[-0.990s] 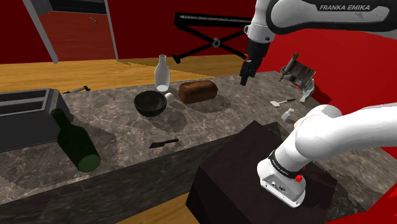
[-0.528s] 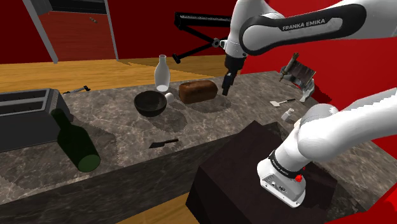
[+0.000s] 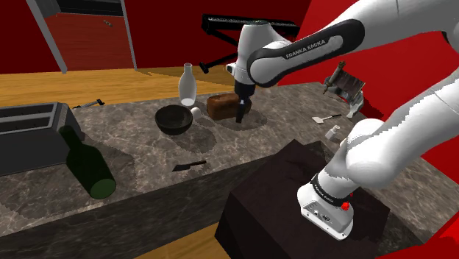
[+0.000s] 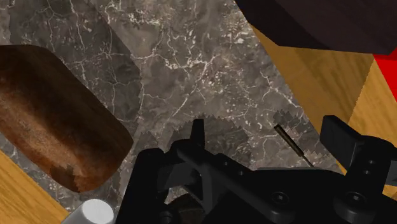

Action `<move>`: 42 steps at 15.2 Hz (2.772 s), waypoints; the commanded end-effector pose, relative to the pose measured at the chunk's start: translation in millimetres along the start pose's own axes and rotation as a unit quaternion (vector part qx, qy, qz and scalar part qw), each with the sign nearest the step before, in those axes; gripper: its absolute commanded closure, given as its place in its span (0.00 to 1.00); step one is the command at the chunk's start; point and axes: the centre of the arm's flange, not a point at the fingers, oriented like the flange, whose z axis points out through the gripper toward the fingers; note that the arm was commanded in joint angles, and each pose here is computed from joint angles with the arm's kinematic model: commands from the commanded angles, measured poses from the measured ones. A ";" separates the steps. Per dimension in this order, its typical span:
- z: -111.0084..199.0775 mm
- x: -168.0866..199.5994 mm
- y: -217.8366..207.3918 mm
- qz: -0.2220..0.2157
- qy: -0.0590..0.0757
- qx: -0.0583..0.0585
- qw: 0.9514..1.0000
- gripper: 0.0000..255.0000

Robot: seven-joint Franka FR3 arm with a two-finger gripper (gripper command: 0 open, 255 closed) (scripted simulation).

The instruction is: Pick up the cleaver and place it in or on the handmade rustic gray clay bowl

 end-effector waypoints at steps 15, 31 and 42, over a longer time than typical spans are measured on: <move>134.2 125.3 -94.4 -0.266 0.029 -0.016 0.963 0.00; 218.2 160.2 -137.3 -0.352 0.039 -0.021 0.935 0.00; 218.1 160.2 -137.3 -0.352 0.039 -0.021 0.935 1.00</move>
